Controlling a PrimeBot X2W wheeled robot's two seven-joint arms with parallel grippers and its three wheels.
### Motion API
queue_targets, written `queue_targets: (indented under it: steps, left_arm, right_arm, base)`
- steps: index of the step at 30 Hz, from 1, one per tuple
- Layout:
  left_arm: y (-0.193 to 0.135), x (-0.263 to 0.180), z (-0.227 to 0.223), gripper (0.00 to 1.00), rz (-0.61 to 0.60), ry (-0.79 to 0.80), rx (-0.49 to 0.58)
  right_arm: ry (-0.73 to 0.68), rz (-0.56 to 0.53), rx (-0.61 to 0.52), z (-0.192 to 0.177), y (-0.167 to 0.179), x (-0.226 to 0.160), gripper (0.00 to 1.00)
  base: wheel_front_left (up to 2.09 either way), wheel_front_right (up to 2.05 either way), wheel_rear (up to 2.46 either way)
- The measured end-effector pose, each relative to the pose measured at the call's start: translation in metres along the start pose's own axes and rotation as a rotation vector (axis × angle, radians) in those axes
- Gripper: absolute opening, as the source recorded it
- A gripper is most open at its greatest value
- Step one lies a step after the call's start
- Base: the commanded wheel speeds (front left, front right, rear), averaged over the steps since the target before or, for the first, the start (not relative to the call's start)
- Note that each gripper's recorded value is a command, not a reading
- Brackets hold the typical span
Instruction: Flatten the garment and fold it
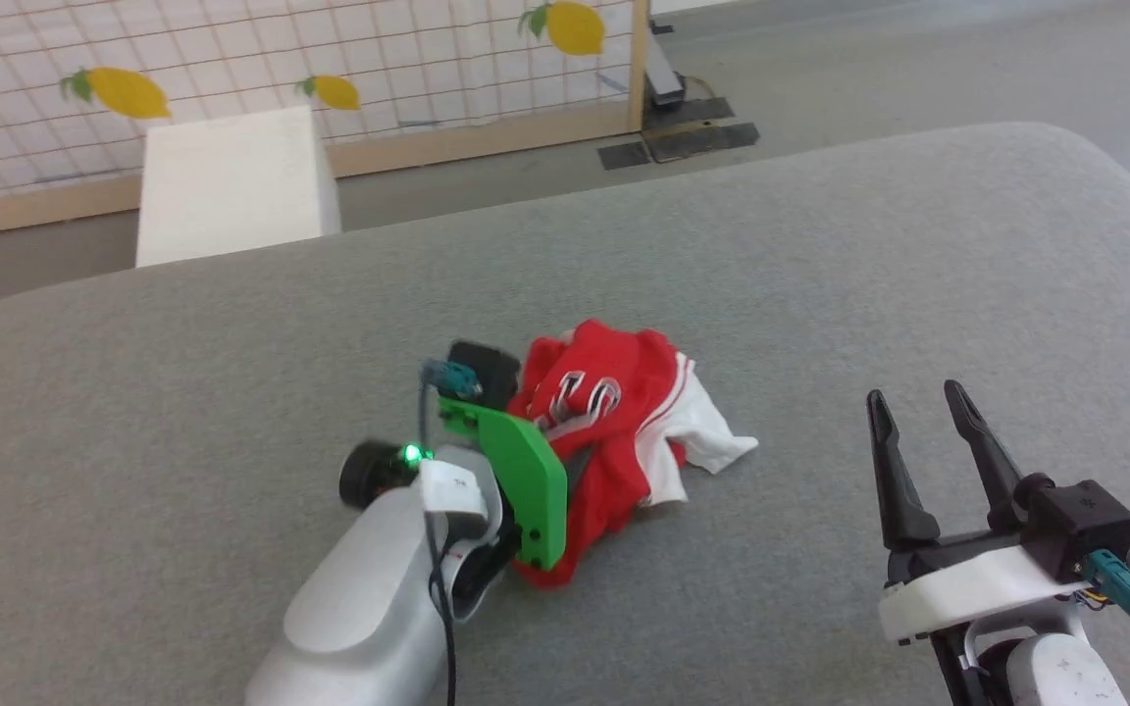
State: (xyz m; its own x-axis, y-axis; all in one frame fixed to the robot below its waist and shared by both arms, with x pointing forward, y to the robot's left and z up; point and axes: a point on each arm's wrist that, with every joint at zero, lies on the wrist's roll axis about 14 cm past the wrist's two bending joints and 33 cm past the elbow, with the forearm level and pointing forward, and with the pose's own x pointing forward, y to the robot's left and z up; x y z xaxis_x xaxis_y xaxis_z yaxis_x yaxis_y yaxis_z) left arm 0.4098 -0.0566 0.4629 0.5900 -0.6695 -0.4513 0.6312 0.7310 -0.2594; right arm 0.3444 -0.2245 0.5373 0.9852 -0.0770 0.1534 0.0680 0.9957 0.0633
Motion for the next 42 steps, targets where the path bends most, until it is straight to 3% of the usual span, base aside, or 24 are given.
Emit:
queue_targets:
  steps: [5, 10, 13, 16, 23, 27, 34, 39, 40, 41, 42]
  left_arm:
    - [0.008, -0.033, 0.067, 1.0, 0.013, -0.373, -0.059]
    - [0.058, -0.089, 0.104, 1.0, 0.21, -0.688, -0.025]
    - [0.086, -0.119, 0.104, 1.0, 0.339, -0.789, 0.006]
    - [0.119, -0.147, 0.072, 1.0, 0.488, -0.77, 0.023]
    - [0.137, -0.189, 0.05, 1.0, 0.628, -0.794, 0.032]
    - [0.138, -0.201, 0.042, 1.0, 0.662, -0.81, 0.016]
    - [0.147, -0.208, 0.034, 1.0, 0.699, -0.812, -0.002]
    - [0.154, -0.214, 0.025, 1.0, 0.728, -0.8, -0.02]
    - [0.155, -0.214, 0.023, 1.0, 0.729, -0.796, -0.022]
    - [0.155, -0.213, 0.021, 1.0, 0.729, -0.789, -0.025]
    - [0.156, -0.214, 0.019, 1.0, 0.734, -0.783, -0.023]
  right_arm:
    - [-0.007, 0.046, 0.01, 0.001, 0.015, 0.008, 1.0]
    - [-0.016, 0.089, 0.018, 0.002, 0.029, 0.017, 1.0]
    - [-0.014, 0.113, 0.024, 0.0, 0.038, 0.022, 1.0]
    - [-0.008, 0.146, 0.033, -0.003, 0.049, 0.029, 1.0]
    - [0.124, 0.099, 0.055, -0.034, 0.035, 0.032, 1.0]
    - [0.315, 0.061, 0.065, -0.073, 0.025, 0.036, 1.0]
    - [0.633, 0.09, 0.041, -0.131, 0.04, 0.051, 1.0]
    - [0.884, 0.1, -0.012, -0.173, 0.043, 0.037, 1.0]
    - [0.902, 0.116, -0.032, -0.175, 0.046, 0.038, 0.45]
    - [0.921, 0.133, -0.068, -0.176, 0.049, 0.04, 0.31]
    - [0.939, 0.148, -0.087, -0.177, 0.053, 0.04, 0.0]
  base:
    - [0.0, 0.0, 0.0]
    - [0.0, 0.0, 0.0]
    - [0.0, 0.0, 0.0]
    - [0.0, 0.0, 0.0]
    - [0.0, 0.0, 0.0]
    - [0.0, 0.0, 0.0]
    - [0.0, 0.0, 0.0]
    - [0.0, 0.0, 0.0]
    - [0.0, 0.0, 0.0]
    - [0.0, 0.0, 0.0]
    - [0.0, 0.0, 0.0]
